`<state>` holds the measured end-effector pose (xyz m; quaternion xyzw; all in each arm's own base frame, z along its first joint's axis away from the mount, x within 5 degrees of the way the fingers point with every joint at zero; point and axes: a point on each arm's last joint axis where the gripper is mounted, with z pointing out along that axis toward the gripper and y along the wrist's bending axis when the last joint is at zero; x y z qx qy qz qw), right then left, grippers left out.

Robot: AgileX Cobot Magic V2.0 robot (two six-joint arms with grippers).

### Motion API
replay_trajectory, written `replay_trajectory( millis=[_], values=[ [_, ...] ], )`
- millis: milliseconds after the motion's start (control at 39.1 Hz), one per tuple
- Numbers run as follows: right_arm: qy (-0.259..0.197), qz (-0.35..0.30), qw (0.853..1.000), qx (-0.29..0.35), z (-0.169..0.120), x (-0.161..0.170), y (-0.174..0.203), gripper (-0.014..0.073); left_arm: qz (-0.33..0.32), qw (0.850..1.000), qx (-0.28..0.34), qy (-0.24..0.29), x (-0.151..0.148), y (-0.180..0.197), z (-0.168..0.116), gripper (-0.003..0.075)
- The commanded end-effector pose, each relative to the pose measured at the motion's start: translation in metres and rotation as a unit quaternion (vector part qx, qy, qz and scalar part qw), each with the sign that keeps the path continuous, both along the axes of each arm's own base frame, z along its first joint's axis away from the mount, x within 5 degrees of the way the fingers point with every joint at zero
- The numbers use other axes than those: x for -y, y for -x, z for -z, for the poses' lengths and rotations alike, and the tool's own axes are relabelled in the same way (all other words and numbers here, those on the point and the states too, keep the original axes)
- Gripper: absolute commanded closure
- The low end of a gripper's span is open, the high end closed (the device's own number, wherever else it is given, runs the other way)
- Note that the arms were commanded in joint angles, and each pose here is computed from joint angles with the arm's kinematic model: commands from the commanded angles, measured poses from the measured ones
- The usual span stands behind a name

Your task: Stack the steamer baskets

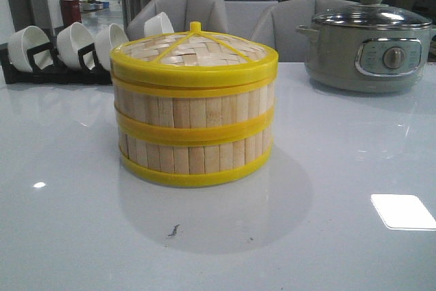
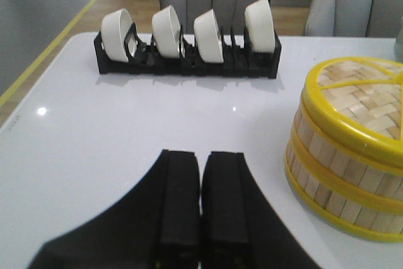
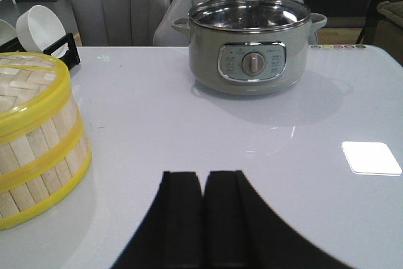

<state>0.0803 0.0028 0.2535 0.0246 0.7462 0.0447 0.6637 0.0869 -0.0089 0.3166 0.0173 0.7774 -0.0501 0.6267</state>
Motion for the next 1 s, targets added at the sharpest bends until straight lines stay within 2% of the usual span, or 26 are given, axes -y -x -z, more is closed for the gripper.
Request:
replay_trajectory(
  millis=[0,230,332,485,588,971],
  values=[
    [0.007,0.004,0.998,0.058,-0.018,0.001,-0.001,0.0544,-0.004,0.996,0.090,0.015,-0.001,0.009,-0.014,0.0634],
    [0.007,0.004,0.998,0.058,-0.018,0.001,-0.001,0.0544,-0.008,0.978,0.207,0.026,-0.004,0.026,0.021,0.0634],
    [0.007,0.004,0.998,0.058,-0.018,0.001,-0.001,0.0544,-0.009,0.971,0.237,0.029,-0.004,0.030,0.043,0.0634],
    [0.007,0.004,0.998,0.058,-0.018,0.001,-0.001,0.0544,-0.015,0.972,0.232,0.027,-0.005,0.033,0.079,0.0634],
    [0.007,0.004,0.998,0.058,-0.018,0.001,-0.001,0.0544,-0.019,0.976,0.214,0.024,-0.006,0.034,0.094,0.0634],
    [0.007,0.004,0.998,0.058,-0.018,0.001,-0.001,0.0544,-0.022,0.979,0.202,0.010,-0.006,0.034,0.096,0.0634]
  ],
)
